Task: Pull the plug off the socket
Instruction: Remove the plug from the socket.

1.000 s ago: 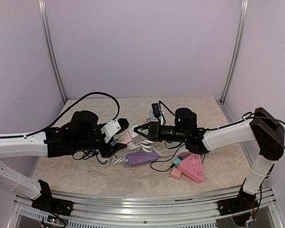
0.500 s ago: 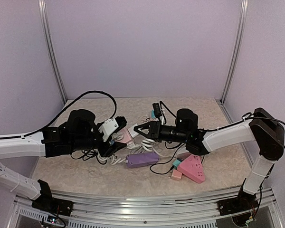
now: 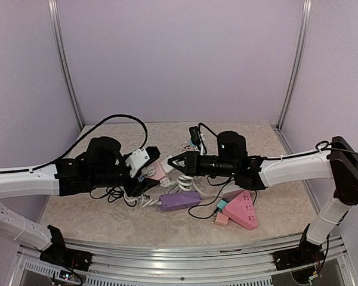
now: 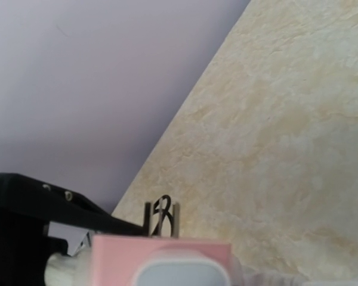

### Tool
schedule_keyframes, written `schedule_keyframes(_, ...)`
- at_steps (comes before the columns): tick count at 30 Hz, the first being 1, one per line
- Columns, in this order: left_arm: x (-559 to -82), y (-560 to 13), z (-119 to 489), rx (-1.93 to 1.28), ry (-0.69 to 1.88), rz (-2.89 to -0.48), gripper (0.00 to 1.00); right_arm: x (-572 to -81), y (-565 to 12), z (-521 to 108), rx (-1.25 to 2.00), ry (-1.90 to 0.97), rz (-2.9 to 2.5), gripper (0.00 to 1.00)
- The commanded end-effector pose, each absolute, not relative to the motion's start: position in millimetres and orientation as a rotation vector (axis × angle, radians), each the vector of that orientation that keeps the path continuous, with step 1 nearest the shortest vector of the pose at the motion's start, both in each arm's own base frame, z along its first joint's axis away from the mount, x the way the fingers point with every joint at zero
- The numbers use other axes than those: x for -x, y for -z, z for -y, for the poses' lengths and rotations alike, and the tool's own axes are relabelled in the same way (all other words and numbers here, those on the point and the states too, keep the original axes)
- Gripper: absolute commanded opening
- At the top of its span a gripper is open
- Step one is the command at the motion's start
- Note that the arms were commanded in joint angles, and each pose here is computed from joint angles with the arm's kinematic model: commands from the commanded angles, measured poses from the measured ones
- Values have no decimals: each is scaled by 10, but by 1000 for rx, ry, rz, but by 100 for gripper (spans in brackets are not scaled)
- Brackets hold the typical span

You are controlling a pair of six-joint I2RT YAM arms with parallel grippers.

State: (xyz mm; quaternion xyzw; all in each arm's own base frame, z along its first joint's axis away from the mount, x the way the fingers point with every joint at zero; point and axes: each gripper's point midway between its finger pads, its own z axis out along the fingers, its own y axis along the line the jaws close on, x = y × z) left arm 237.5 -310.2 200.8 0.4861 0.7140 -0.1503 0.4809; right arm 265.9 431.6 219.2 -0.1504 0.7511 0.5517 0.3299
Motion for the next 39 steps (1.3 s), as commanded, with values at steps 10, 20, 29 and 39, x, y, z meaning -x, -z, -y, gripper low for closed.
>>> schedule_keyframes(10, -2367, -3047, 3292, -990, 593, -1495, 8, -2646, -2325, -4230, 410, -1542, -1885, 0)
schedule_keyframes(20, -2272, -3126, 3307, -988, 661, -1469, 4, -2733, -2272, -4171, 360, -1559, -1940, 0)
schedule_keyframes(29, -2343, -3042, 3319, -995, 622, -1502, 5, -2810, -2378, -4157, 390, -1456, -1967, 0)
schedule_keyframes(39, -2497, -3056, 3297, -953, 594, -1571, 6, -2813, -2486, -4192, 421, -1185, -2039, 0)
